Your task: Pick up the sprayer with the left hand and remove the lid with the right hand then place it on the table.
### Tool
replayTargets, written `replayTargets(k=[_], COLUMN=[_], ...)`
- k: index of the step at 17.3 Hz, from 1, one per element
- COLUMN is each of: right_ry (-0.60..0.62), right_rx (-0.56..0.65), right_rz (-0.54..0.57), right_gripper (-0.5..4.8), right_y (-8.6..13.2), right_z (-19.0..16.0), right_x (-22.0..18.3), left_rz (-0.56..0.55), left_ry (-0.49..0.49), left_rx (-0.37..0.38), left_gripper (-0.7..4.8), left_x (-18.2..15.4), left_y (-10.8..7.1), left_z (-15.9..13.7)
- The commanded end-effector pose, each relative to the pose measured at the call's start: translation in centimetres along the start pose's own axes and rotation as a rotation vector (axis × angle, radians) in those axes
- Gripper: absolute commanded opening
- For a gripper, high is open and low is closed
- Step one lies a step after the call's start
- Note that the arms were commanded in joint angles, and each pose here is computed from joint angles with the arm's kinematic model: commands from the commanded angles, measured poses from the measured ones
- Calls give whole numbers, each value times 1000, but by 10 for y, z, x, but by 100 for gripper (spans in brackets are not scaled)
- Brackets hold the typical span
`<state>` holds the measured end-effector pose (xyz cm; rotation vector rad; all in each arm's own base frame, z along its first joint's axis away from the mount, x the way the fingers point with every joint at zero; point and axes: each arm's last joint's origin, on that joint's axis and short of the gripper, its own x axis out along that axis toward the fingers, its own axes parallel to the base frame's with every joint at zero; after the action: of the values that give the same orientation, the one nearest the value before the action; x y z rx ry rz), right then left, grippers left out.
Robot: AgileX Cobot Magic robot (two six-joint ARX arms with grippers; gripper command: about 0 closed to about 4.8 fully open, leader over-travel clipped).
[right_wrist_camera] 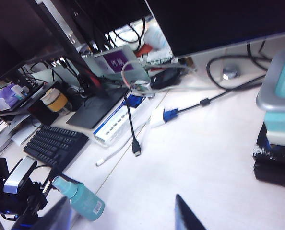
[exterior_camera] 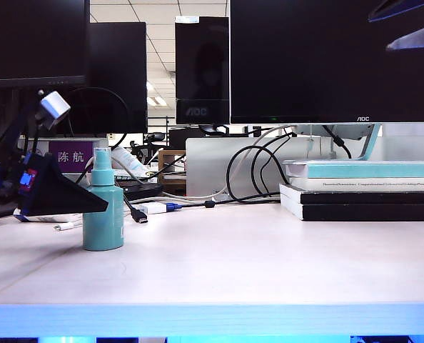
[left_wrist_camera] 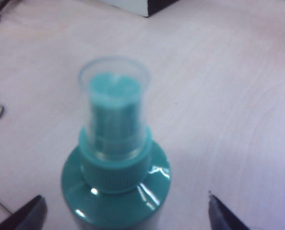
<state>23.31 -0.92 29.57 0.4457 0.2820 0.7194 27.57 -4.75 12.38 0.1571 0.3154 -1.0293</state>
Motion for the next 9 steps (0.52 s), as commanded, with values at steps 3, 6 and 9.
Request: replayTargets(k=[3, 6, 9], right_ry=[-10, -10, -2], right_rx=[-21, -21, -21], right_rz=[14, 14, 32], right_gripper=[275, 275, 275], right_y=[2, 2, 2], right_z=[3, 3, 3], right_x=[0, 0, 0], left_rz=[-30, -40, -14], left_ry=[-61, -39, -19], left_rx=[-10, -35, -60], left_gripper=[479, 479, 479], left_x=[9, 18, 20], left_y=[3, 3, 3], left_z=[4, -1, -5])
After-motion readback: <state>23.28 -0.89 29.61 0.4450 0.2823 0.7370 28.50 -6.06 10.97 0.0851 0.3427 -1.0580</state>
